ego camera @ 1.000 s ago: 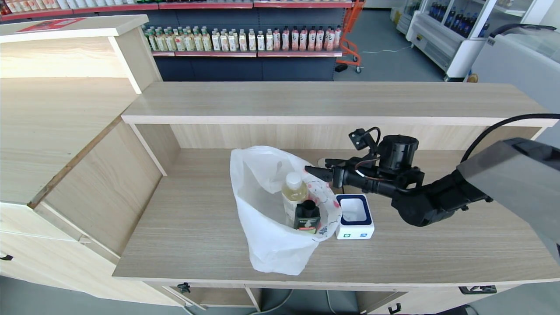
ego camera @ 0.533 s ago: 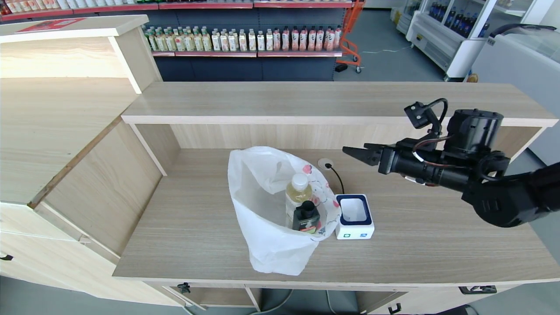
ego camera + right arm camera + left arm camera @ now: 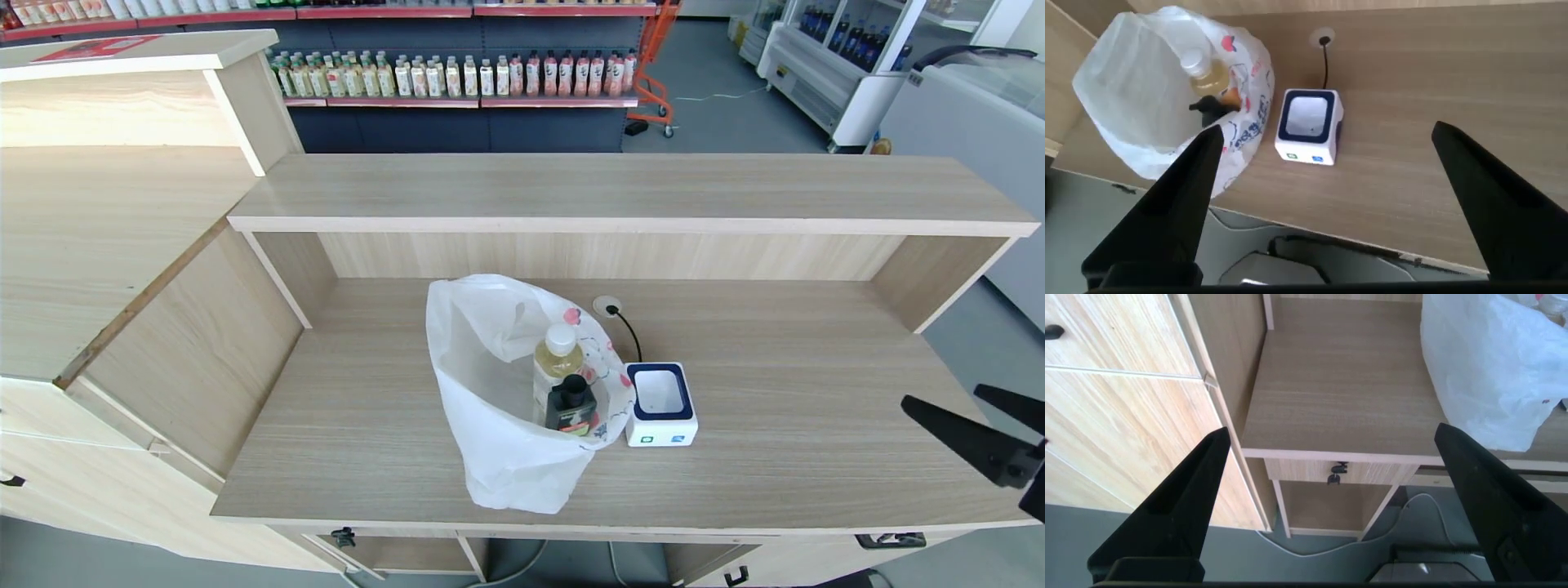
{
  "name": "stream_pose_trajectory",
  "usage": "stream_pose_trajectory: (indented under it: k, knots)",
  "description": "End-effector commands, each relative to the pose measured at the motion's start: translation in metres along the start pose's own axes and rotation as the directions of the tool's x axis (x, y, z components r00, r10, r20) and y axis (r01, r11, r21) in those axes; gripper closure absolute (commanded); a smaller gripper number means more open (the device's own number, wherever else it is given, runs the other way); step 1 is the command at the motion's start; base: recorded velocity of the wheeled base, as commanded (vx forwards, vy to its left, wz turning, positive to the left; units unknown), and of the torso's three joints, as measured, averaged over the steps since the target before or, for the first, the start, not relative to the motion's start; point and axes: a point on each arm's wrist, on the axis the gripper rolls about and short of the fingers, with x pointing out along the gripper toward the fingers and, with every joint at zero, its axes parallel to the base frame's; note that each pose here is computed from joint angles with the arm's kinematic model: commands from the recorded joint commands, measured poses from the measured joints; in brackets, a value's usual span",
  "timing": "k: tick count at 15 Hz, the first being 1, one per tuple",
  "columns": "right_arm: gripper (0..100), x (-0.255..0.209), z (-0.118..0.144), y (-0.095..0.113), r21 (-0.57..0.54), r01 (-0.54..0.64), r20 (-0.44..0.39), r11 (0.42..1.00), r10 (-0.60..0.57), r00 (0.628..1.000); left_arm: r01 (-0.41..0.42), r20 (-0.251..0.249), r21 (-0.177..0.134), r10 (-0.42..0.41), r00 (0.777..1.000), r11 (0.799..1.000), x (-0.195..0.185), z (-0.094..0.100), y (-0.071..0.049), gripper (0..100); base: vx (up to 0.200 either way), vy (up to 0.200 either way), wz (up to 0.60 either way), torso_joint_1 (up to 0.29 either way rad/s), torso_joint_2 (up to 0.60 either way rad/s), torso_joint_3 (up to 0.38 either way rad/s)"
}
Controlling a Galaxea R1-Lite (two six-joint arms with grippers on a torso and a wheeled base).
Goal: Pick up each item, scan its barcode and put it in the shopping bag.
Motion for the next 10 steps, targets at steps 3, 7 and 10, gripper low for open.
stream_pose_trajectory:
  k: [3,7,10]
  knots:
    - [0,-0.110,-0.113,0.021,-0.033,0.317,0.050,0.948,-0.315,0.948,0.000,0.000,-0.001,0.000,1.000,1.000,0.000,0.000,0.000,0,0.000,0.000,0.00,0.000,0.00,0.000]
    - [0,-0.115,-0.115,0.022,-0.030,0.284,0.118,0.958,-0.278,0.953,0.000,0.000,-0.001,0.000,1.000,1.000,0.000,0.000,0.000,0,0.000,0.000,0.00,0.000,0.00,0.000]
    - [0,-0.115,-0.115,0.022,-0.022,0.284,0.118,0.958,-0.280,0.953,0.000,0.000,-0.001,0.000,1.000,1.000,0.000,0.000,0.000,0,0.000,0.000,0.00,0.000,0.00,0.000]
